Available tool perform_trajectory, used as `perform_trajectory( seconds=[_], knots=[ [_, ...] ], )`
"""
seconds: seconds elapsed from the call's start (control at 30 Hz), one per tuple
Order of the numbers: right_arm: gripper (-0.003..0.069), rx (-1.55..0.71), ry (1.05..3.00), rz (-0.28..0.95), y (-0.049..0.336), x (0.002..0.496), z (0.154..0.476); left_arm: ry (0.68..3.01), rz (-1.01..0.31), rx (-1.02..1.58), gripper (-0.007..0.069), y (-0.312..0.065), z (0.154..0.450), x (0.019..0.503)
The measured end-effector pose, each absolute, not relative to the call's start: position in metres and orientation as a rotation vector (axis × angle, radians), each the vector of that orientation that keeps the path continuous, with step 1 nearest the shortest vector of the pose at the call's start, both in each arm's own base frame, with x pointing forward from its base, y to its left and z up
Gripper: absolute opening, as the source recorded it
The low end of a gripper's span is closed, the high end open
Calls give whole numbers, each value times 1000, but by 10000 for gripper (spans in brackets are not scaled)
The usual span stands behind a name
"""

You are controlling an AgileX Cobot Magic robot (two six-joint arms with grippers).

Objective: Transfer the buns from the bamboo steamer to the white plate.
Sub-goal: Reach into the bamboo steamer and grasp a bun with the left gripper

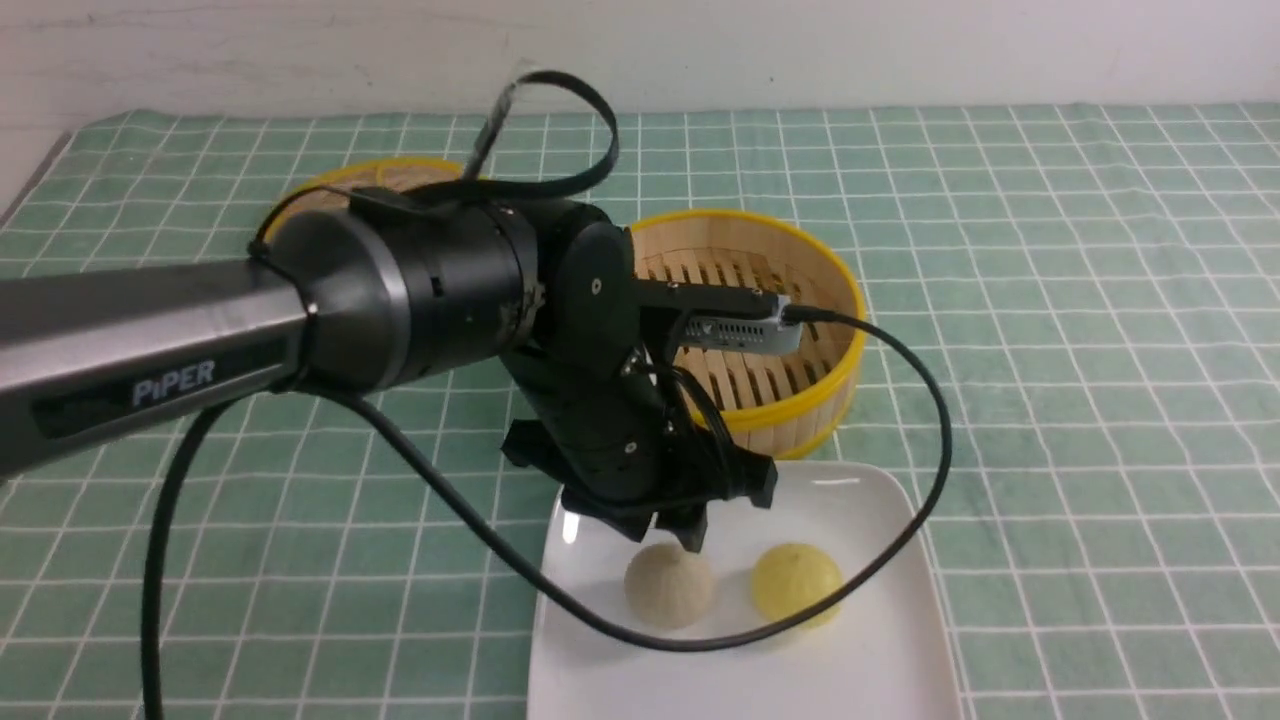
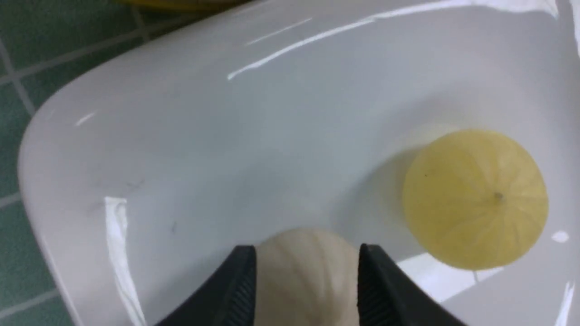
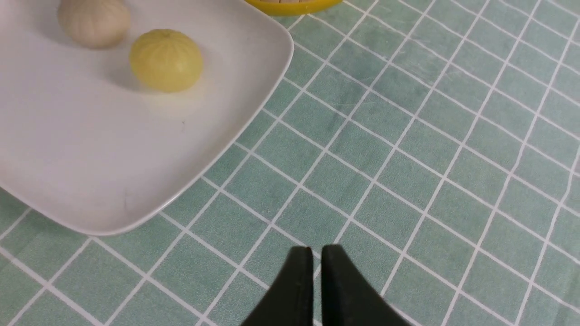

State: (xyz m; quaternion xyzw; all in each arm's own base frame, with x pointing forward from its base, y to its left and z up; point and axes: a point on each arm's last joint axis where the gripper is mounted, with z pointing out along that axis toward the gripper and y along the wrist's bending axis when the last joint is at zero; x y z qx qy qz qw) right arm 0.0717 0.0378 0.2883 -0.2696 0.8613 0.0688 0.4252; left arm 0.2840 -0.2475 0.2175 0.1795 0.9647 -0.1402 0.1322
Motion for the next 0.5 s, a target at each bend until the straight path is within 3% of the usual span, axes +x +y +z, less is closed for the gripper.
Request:
perform_trajectory(
  seconds=[0.13, 0.27, 0.37, 0.5],
  knots=[
    [57, -676, 2154, 165, 37, 72, 288, 2775, -401, 528, 391, -249, 219, 288],
    [65, -676, 2154, 164, 37, 72, 288, 2695, -333, 579, 381, -250, 236, 298],
    [69, -677, 2153, 161, 37, 72, 288, 2630, -278, 562, 331, -251, 253, 308],
    [77, -677, 2154, 161, 37, 72, 288, 2504, -215, 475, 117, -252, 284, 329]
  ],
)
